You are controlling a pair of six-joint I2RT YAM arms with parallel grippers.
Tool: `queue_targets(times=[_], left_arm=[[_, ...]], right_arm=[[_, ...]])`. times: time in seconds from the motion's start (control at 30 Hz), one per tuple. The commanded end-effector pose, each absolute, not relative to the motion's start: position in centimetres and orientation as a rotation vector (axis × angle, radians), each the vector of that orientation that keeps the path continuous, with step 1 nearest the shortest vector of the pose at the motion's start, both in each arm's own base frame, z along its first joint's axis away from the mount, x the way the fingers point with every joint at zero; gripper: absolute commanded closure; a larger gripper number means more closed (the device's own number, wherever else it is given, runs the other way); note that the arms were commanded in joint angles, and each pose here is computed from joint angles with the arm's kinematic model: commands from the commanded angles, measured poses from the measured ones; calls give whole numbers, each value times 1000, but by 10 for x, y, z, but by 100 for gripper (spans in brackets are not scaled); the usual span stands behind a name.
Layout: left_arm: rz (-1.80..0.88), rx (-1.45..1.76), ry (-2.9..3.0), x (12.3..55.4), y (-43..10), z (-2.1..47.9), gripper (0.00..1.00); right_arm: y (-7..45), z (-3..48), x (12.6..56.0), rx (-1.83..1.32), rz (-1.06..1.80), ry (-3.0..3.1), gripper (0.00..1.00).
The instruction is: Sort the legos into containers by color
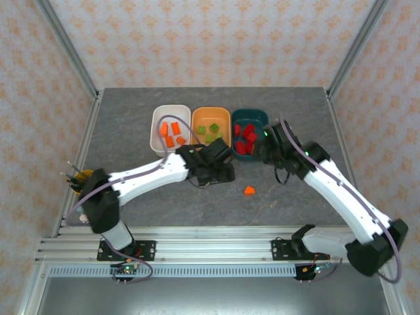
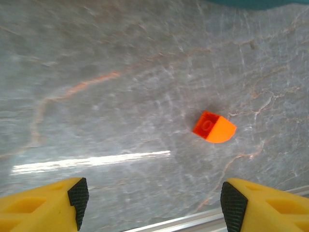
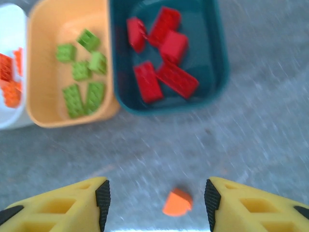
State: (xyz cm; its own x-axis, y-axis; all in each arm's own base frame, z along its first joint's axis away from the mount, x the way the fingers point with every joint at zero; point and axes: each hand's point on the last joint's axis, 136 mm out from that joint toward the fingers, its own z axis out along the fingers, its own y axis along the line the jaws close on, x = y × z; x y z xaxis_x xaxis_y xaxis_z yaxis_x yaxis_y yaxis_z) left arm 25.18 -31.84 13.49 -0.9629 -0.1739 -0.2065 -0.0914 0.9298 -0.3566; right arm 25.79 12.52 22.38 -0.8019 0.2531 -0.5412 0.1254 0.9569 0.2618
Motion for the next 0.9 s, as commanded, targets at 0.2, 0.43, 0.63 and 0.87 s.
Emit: queue_targets(times=[0.2,0.43,0.63,0.87], left_arm=[[-189,347,2998,240,-397,105,23],[-90,573,3026,236,-395,80,22],[-105,702,3017,239,-407,63,23],[-150,697,3036,251,-414,46,27]], right_arm=[[55,213,166,559,273,2481,40],[44,247,139,536,450,2352,31],[39,261,125,515,521,2307,28],[43,263,129,524,536,2304,28]])
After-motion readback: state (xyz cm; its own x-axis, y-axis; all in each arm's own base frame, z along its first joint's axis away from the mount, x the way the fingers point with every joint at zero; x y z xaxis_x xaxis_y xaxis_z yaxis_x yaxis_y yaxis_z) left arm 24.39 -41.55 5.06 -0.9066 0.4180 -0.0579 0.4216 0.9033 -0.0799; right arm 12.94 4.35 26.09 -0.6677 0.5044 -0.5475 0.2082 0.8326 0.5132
